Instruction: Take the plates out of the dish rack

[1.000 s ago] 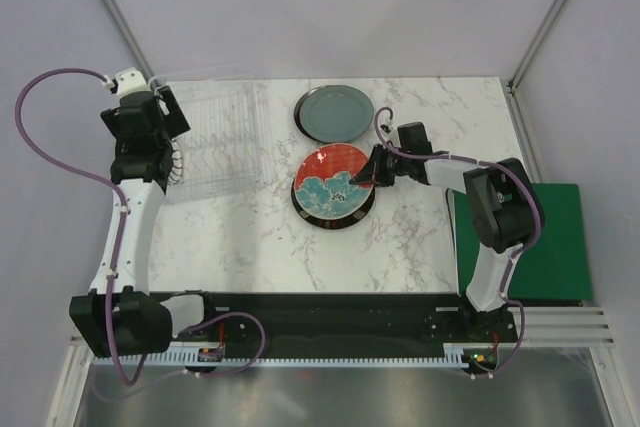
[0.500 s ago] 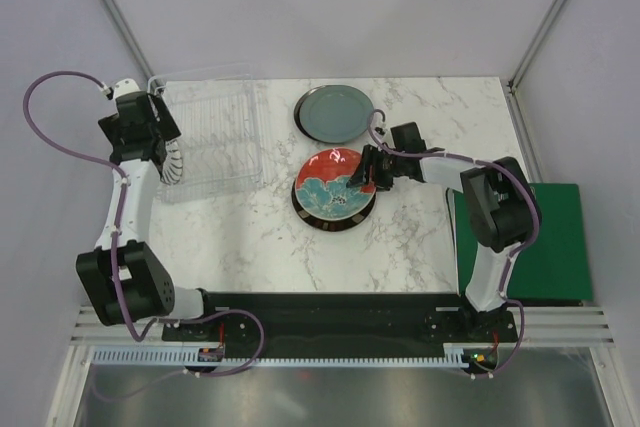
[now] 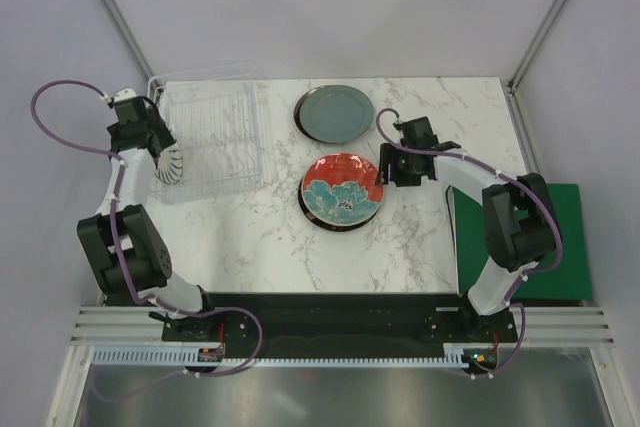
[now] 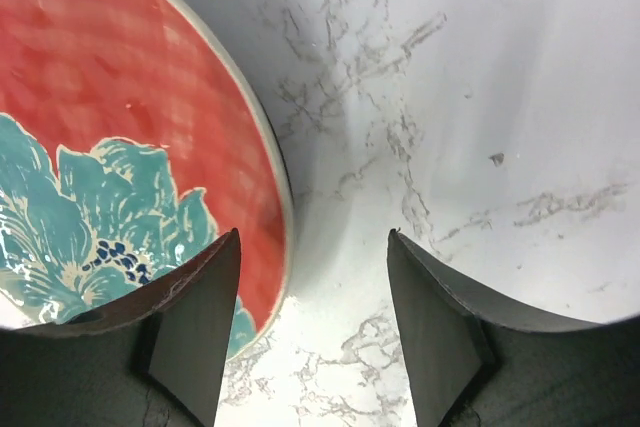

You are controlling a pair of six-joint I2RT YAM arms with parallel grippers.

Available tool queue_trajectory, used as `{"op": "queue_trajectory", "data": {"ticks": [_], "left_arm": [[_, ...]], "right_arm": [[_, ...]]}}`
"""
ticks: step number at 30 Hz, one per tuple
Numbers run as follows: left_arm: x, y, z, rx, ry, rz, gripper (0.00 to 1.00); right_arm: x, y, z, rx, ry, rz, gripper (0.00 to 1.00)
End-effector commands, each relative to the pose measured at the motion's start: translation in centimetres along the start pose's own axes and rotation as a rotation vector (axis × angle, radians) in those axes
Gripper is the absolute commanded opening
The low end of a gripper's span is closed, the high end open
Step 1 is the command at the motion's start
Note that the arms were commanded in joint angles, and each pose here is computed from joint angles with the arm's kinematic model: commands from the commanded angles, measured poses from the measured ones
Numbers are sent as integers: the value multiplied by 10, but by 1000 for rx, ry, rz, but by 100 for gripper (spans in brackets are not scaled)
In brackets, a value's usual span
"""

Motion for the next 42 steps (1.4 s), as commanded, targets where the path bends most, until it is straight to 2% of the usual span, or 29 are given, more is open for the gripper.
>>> {"op": "queue_trajectory", "data": {"ticks": [1, 3, 4, 7, 15, 29, 36, 40, 42], "left_arm": [[6, -19, -8, -58, 45, -47, 59], [9, -18, -8, -52, 43, -40, 47], [9, -19, -9, -48, 48, -40, 30], [10, -21, -10, -39, 49, -42, 2], [-4, -38, -9, -32, 78, -88, 2], [-81, -105, -12, -37, 229, -309, 2], [-139, -133, -8, -67, 297, -414, 2], [-166, -127, -21, -92, 464, -386, 2], [-171, -113, -32, -127, 577, -331, 2]], "right_arm": [[-16, -9, 0, -48, 37, -22, 67], [-19, -9, 1, -52, 35, -30, 68], [-23, -11, 3, -52, 28, -38, 68], [-27, -12, 5, -51, 15, -47, 70], [-38, -14, 4, -33, 44, -80, 71], [-56, -32, 22, -53, -38, -133, 73], [-69, -44, 47, -98, -217, -156, 73], [-80, -53, 73, -93, -430, -185, 75], [-86, -61, 91, -71, -573, -199, 75]]}}
Point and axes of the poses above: each gripper's point midway between its finger pads, its own x axis out along the fingers, its own z axis along the line the jaws close on, y = z × x, the point moved 7 cm from there along -x, back along the fingers, and after that the axes turned 2 degrees about x, right-handed, at the moved point
